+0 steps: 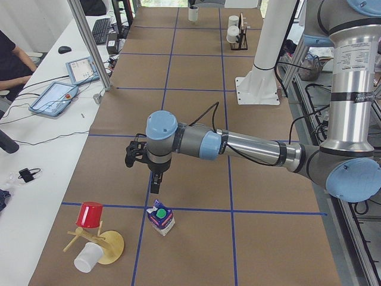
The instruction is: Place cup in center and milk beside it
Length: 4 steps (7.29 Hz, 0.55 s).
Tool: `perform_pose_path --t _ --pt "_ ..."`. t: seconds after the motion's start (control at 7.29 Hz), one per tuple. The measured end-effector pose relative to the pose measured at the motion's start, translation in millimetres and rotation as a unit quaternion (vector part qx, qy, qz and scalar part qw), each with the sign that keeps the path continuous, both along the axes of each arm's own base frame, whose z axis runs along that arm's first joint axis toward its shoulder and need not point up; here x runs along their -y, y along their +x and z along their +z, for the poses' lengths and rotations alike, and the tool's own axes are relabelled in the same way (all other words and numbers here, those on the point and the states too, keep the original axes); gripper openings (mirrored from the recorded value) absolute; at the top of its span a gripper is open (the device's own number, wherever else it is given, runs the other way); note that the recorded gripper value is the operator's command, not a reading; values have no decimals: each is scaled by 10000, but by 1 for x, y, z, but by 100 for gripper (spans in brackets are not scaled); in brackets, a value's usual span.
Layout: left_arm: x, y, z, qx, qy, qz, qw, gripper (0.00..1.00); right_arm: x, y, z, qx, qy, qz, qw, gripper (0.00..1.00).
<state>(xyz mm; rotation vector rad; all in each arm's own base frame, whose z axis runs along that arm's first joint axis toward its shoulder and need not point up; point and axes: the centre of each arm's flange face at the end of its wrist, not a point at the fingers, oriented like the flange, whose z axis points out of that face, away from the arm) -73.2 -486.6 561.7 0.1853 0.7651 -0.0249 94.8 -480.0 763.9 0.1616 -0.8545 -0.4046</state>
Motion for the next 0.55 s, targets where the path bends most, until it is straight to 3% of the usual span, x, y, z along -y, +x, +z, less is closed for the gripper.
perform_pose_path --t 0.27,0.55 --pt "0 2 3 -117 -37 30 9999 98 81 9 -90 97 66 321 9994 0" --pt "0 3 5 -215 -72 50 9997 98 139 -46 -223 136 -16 618 9980 0"
